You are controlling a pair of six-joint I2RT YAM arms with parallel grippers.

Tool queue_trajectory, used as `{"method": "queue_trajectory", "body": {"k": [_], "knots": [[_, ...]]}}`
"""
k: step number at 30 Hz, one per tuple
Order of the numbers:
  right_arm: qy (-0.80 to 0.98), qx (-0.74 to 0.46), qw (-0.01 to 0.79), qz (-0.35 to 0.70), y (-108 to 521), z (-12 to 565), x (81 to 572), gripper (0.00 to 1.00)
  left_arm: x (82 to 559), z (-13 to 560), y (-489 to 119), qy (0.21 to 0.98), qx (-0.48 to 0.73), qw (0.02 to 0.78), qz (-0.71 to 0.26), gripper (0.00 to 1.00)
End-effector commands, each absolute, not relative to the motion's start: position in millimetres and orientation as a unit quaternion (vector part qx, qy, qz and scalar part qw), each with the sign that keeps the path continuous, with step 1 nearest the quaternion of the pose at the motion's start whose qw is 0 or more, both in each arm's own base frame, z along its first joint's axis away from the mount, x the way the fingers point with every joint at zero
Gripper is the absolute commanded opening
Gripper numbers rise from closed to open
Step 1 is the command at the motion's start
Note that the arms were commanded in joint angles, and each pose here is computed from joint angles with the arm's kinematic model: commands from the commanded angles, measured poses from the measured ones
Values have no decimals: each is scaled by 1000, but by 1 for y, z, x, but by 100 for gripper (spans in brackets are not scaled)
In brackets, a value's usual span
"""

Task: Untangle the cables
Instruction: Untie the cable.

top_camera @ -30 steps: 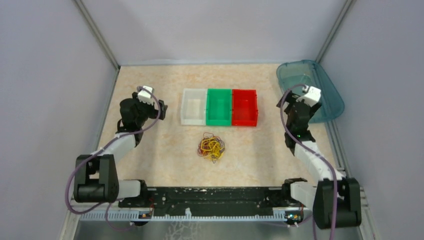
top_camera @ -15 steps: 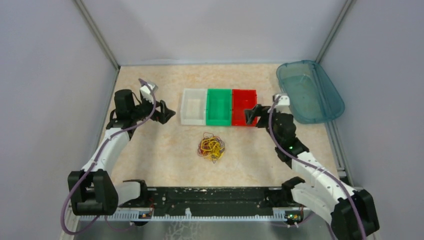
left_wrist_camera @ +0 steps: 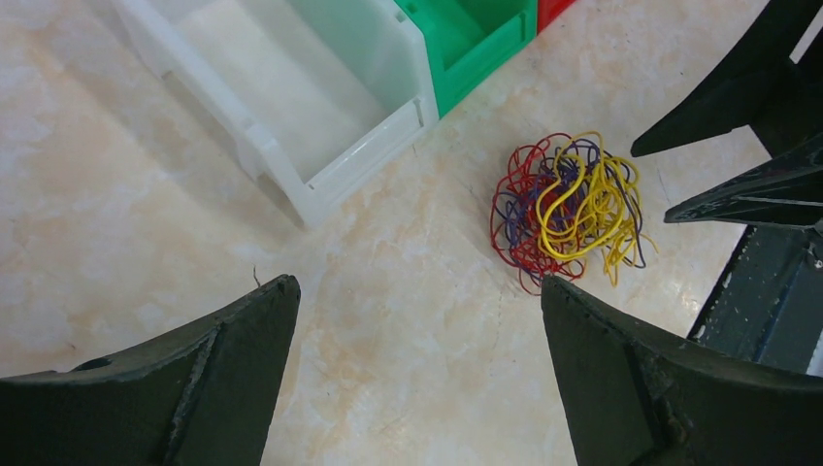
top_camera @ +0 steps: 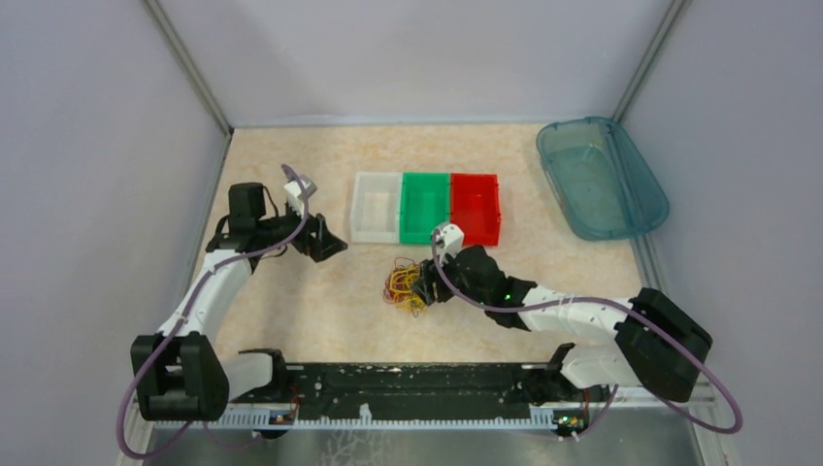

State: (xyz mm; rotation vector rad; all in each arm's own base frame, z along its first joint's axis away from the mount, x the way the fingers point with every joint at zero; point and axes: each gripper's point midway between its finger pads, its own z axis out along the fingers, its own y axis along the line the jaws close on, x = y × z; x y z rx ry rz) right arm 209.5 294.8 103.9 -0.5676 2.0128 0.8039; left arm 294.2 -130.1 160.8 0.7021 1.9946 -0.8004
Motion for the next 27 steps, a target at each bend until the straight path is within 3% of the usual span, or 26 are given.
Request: {"method": "queue_trajectory", "body": {"k": [1,8,18,27], "knots": [[769,-234,468,367,328,147,217,56,281,170,-135,782,311,430,-326,99],[764,-245,473,364,341,149,226,55,275,170,-133,785,315,428,-319,99],[780,-248,466,335,354,137,243,44,269,176,-128,781,335,435,-297,99],[788,-252,480,291,333,138,245,49,272,174,-129,783,333,429,-303,99]]}}
